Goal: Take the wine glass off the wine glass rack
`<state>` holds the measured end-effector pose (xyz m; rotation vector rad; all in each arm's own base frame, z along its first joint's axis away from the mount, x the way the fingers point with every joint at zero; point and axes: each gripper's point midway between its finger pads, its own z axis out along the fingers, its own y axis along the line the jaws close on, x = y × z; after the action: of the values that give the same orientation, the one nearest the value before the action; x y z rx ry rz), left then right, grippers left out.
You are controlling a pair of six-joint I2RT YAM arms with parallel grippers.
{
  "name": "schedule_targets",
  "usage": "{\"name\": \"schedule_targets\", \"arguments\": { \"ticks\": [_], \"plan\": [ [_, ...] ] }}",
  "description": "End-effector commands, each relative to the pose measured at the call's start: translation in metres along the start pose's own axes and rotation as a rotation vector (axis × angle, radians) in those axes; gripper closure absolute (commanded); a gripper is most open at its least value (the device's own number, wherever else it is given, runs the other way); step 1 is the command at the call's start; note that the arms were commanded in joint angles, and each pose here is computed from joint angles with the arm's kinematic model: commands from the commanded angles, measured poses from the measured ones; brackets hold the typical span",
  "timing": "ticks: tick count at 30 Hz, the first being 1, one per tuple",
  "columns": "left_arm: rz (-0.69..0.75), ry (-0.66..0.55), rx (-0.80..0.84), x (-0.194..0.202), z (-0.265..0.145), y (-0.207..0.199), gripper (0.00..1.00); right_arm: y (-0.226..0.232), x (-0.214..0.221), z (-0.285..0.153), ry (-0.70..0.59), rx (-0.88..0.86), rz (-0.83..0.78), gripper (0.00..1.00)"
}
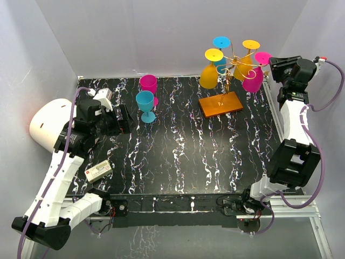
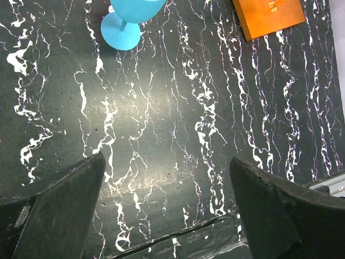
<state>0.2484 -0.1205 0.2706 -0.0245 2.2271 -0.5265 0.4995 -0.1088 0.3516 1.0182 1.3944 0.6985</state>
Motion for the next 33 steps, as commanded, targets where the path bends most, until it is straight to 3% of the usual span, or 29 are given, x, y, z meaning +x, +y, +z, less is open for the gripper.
{"name": "schedule_targets", "arguments": {
  "ticks": [1, 21, 33],
  "plan": [
    [0.006, -0.043, 0.03, -0.016, -0.011, -0.01, 0.01, 0.039, -0.019, 0.0, -0.045, -0.12, 0.003, 0.74],
    [-0.007, -0.046, 0.034, -0.016, -0.016, -0.012, 0.01, 0.054, -0.024, -0.007, -0.043, -0.16, 0.062, 0.99],
    [-0.013, -0.05, 0.033, -0.014, -0.02, -0.011, 0.01, 0.065, -0.03, -0.031, -0.034, -0.199, 0.137, 1.0]
  ]
}}
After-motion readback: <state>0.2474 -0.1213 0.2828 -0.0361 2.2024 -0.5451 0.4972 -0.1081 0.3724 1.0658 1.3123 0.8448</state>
